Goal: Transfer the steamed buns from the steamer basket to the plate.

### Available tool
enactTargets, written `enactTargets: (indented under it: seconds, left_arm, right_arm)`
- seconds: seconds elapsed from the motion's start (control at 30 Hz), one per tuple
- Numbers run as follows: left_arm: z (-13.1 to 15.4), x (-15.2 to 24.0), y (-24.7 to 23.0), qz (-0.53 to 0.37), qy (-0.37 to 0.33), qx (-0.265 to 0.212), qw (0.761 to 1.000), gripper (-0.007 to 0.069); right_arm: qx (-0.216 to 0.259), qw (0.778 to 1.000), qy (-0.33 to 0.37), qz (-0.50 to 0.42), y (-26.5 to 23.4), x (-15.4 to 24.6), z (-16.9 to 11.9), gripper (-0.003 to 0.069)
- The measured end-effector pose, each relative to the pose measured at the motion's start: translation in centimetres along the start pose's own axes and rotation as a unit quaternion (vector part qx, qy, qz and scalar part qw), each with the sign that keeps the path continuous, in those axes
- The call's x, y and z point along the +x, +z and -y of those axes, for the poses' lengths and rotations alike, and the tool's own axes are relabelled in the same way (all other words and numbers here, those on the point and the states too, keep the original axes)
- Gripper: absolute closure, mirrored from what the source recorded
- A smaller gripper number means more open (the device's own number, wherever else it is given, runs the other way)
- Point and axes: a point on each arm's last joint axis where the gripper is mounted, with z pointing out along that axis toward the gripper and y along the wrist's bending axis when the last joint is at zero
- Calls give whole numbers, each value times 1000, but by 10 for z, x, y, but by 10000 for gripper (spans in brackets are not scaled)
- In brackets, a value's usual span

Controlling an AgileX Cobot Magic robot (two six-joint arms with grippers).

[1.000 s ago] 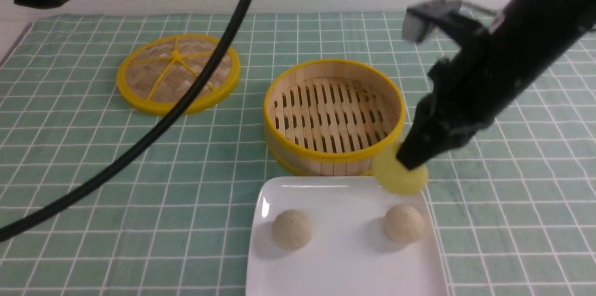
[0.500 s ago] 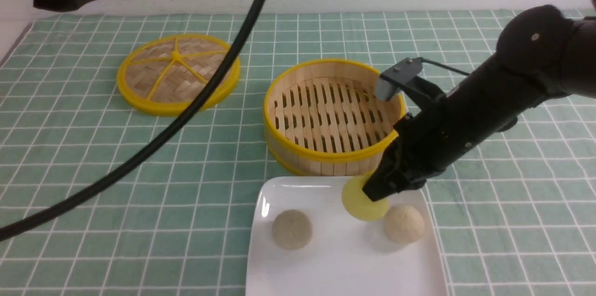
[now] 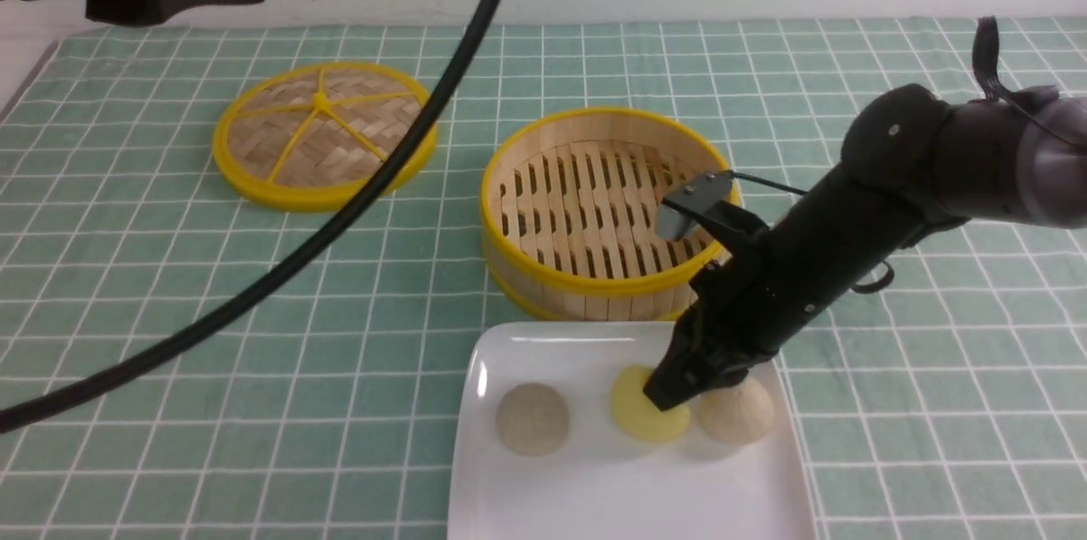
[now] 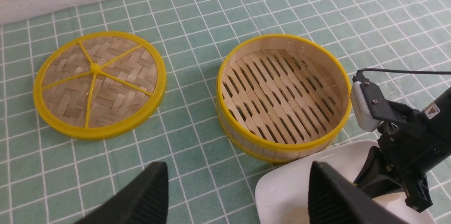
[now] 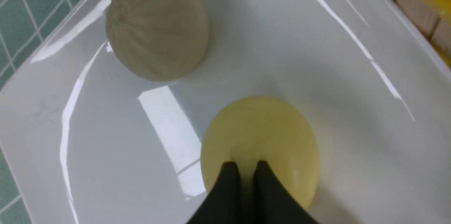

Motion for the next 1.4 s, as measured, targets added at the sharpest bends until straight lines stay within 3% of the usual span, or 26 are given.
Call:
enactTargets:
  seconds: [0.1, 0.2, 0.23, 0.27, 0.3, 0.37, 0.43, 0.6, 0.77, 1.07, 1.27, 1.4]
  left_arm:
    - [0, 0, 0, 0, 0, 0, 1000, 99]
    - [0, 0, 0, 0, 0, 0, 1000, 99]
    - [0, 0, 0, 0, 0, 0, 1000, 99]
    - [0, 0, 0, 0, 0, 0, 1000, 99]
    - [0, 0, 0, 0, 0, 0, 1000, 99]
    - [0, 0, 0, 1, 0, 0, 1000, 99]
    - [0, -1, 0, 7, 0, 0, 1000, 99]
    - [0, -6, 0, 33, 0, 1, 999, 99]
    - [0, -7, 0, 41, 0, 2, 999, 99]
    - [1, -12, -1, 65, -1, 4, 998, 99]
    - [3, -15, -1, 80, -11, 18, 997, 99]
    - [3, -16, 0, 85, -12, 19, 996, 99]
  right_arm:
    - [-11, 1000, -1, -3, -1, -1, -2, 559]
    - [-24, 1000, -8, -1, -6, -7, -6, 343]
    - [-24, 1000, -9, 0, -7, -8, -7, 328]
    - [-25, 1000, -17, 5, -13, -11, -10, 210]
    - [-24, 999, -23, 11, -17, -14, -13, 139]
    - [-16, 999, -42, 31, -32, -23, -21, 41]
    - [-3, 996, -69, 61, -54, -36, -34, -7]
    - [68, 973, -162, 146, -126, -64, -74, 25]
    - [210, 922, -236, 224, -212, -71, -118, 90]
    - [393, 839, -165, 338, -322, -12, -186, 101]
    - [455, 805, -107, 364, -360, 35, -215, 101]
    - [466, 799, -83, 371, -374, 67, -234, 101]
